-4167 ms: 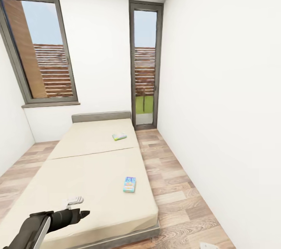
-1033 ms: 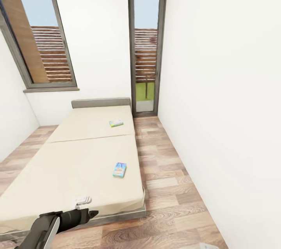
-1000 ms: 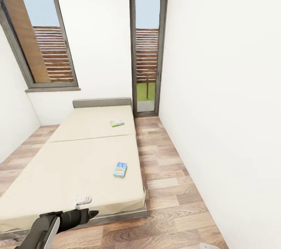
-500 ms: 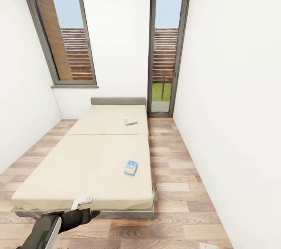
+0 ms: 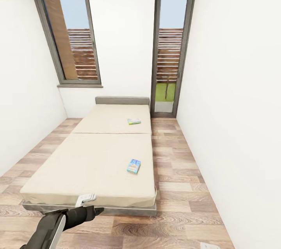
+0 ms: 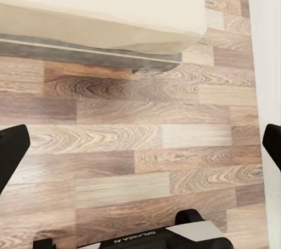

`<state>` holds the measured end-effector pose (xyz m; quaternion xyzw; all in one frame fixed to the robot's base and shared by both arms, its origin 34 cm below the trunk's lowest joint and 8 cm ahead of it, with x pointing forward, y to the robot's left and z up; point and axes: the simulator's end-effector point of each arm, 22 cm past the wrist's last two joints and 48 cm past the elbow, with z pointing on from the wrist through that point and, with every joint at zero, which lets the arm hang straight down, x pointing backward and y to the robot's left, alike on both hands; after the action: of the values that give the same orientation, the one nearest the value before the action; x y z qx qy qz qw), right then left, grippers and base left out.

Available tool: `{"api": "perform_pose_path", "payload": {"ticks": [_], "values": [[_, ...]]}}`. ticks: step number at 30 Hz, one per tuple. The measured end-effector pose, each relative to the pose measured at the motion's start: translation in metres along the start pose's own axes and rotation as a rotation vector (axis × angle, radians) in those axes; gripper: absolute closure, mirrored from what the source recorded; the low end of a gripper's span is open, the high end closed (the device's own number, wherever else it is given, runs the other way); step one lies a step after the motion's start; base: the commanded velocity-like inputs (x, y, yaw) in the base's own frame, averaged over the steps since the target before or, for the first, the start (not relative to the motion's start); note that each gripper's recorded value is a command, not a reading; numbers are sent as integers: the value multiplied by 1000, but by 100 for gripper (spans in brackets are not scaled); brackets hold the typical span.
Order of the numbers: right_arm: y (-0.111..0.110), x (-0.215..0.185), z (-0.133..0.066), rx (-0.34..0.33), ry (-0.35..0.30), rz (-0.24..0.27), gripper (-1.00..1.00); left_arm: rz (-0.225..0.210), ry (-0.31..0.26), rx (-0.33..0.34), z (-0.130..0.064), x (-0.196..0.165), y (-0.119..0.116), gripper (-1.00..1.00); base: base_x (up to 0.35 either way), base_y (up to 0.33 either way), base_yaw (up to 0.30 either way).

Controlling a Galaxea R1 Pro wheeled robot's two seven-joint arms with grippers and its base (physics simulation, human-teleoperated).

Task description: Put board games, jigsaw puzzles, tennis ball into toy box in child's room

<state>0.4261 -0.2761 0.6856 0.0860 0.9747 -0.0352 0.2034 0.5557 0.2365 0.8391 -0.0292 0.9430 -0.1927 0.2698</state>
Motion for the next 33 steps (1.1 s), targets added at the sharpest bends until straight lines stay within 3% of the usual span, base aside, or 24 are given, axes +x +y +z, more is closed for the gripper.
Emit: {"api": "perform_pose_path", "payload": {"ticks": [8,13,33], "values": [[-2,19,-1,5,35,-4,-100,4,2,-9,-3,0,0,-100,-1,0,1],[-3,19,1,7,11,1,-100,3,2,-14,-2,1,1,-100,0,0,0],[-5,30,2,10,21,7,-100,4,-6,-16,-3,-2,1,-100,0,0,0]]}}
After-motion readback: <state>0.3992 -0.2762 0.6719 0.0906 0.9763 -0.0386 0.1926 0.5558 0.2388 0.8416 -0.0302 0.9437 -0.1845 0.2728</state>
